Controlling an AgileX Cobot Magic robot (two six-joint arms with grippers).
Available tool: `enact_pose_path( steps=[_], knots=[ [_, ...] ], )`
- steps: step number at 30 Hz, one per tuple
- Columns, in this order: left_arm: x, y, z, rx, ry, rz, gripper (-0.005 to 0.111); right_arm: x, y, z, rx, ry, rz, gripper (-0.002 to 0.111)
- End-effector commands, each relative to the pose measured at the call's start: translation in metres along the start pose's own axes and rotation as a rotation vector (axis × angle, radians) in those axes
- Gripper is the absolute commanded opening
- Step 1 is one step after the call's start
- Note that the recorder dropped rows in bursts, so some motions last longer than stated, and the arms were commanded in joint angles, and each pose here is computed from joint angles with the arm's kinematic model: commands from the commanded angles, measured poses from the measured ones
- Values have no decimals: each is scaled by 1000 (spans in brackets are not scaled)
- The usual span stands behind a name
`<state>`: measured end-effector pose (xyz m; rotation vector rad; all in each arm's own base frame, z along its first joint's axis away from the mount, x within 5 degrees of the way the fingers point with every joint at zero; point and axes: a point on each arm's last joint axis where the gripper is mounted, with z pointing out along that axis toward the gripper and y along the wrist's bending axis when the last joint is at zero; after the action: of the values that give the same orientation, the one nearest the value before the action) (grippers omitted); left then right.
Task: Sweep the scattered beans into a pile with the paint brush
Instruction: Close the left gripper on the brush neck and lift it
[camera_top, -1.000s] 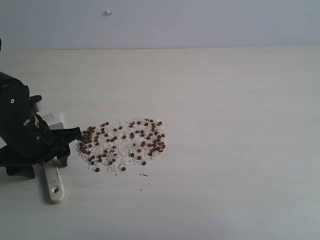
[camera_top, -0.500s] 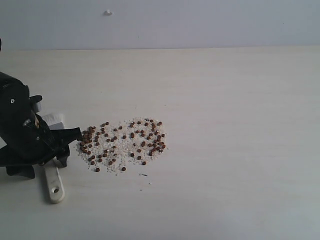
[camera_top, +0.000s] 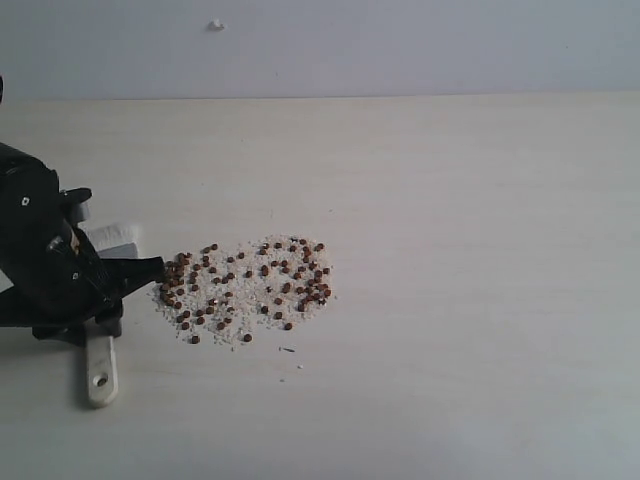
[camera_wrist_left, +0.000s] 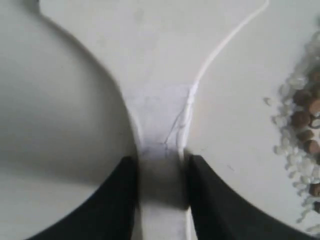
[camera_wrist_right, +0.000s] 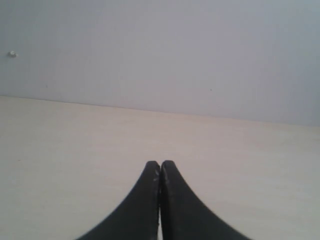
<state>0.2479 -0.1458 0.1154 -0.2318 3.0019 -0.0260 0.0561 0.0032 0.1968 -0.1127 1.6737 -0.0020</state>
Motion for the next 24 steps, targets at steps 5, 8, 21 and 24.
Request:
enact_pose_path(
  steps=[5,8,21,24],
  knots=[
    [-14,-11,-26,25,-52,114,0,1,0,0,8,-1,-7,0],
    [-16,-12,-27,27,-55,123,0,1,0,0,8,-1,-7,0],
    [-29,-19,-50,-38,0,231,0,1,0,0,8,-1,-7,0],
    [-37,-25,-59,-17,-32,260,0,1,0,0,8,-1,-7,0]
  ],
)
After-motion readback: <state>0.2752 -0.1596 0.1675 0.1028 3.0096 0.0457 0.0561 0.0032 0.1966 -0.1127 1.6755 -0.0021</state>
